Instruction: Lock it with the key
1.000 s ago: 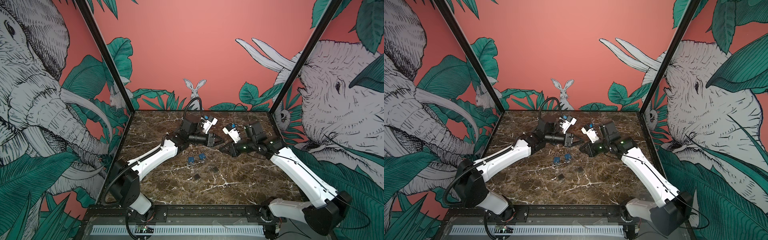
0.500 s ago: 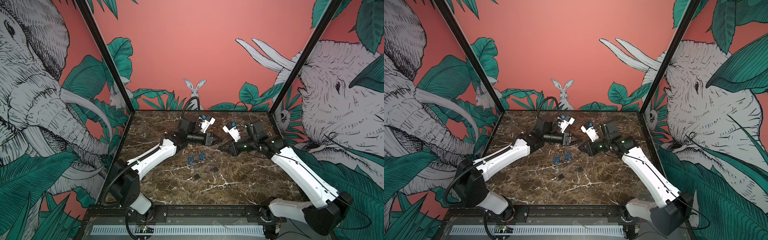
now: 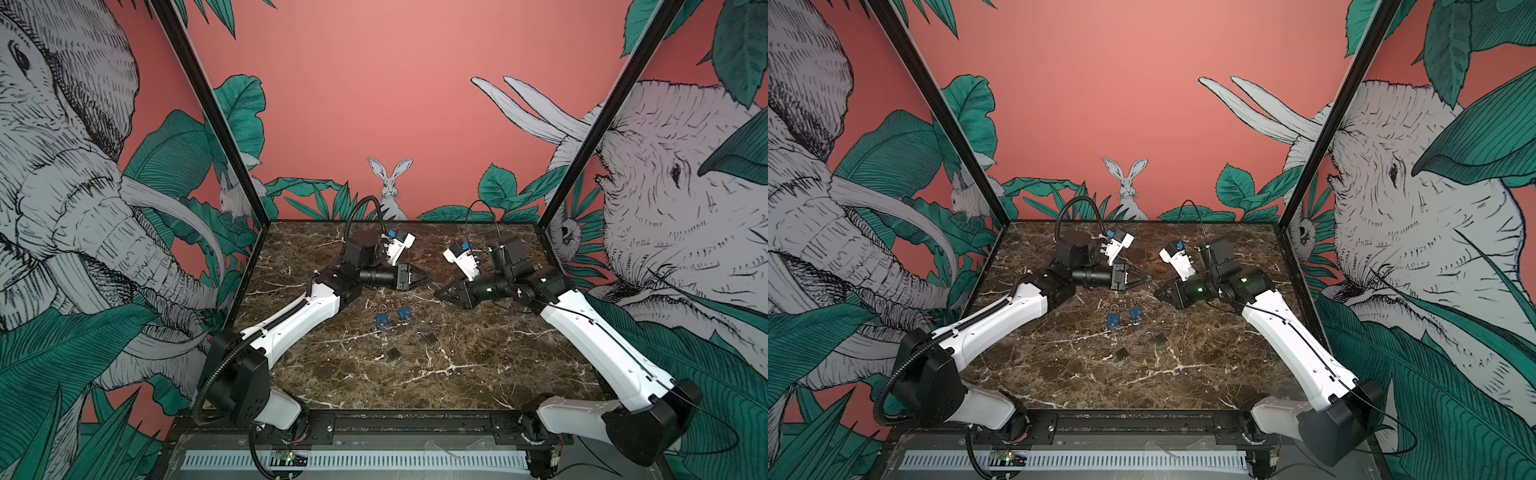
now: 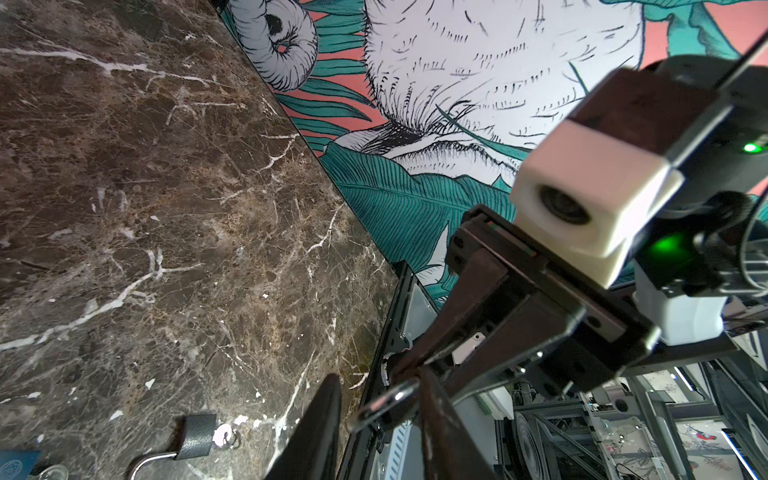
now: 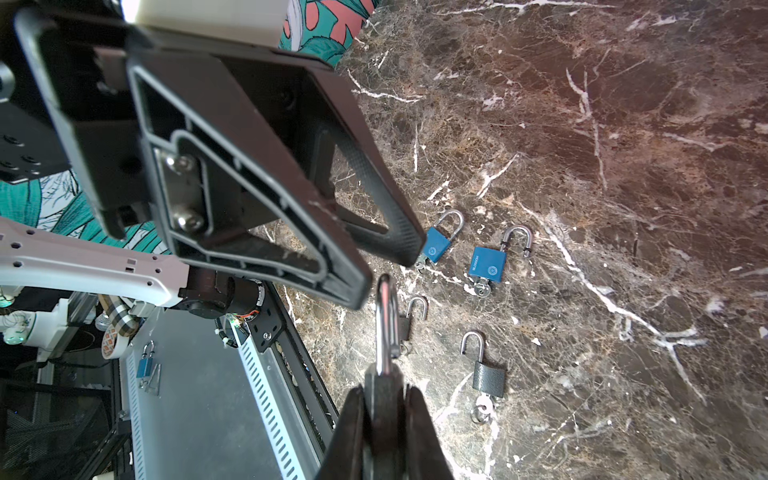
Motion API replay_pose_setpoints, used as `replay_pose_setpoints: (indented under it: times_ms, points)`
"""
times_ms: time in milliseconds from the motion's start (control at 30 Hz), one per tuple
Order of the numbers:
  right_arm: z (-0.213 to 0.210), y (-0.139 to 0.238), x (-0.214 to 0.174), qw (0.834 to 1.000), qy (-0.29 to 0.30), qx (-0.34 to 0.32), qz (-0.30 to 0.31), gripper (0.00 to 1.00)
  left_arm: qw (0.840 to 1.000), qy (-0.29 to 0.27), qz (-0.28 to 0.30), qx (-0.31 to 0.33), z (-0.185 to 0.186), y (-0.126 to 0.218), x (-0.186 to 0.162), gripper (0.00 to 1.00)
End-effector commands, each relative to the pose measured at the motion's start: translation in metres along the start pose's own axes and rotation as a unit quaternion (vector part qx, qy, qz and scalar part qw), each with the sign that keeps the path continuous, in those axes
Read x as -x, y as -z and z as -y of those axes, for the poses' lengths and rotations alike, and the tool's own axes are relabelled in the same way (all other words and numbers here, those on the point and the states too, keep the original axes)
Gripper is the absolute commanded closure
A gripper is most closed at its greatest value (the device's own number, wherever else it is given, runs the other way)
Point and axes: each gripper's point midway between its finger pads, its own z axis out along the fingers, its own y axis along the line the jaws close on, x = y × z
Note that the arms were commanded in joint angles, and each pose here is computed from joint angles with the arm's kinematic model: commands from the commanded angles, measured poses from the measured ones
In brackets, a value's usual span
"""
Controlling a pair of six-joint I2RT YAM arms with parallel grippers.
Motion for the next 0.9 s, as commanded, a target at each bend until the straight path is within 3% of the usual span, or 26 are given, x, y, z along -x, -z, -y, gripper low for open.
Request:
replay_pose_setpoints:
  times_ms: [0,367,867]
  points:
    - [-0.011,0.005,0.014,0.999,0.009,0.023,0.020,1.00,0.999,-0.019,0.011,-0.028,0.019,0.009,0.004,0.67]
    - [-0.022,0.007,0.021,0.998,0.002,0.057,0.019,1.00,0.999,-0.016,0.012,-0.037,0.022,0.015,-0.001,0.77]
    - [-0.030,0.005,0.026,0.995,-0.016,0.101,0.015,1.00,0.999,-0.015,0.012,-0.042,0.026,0.026,-0.005,0.78]
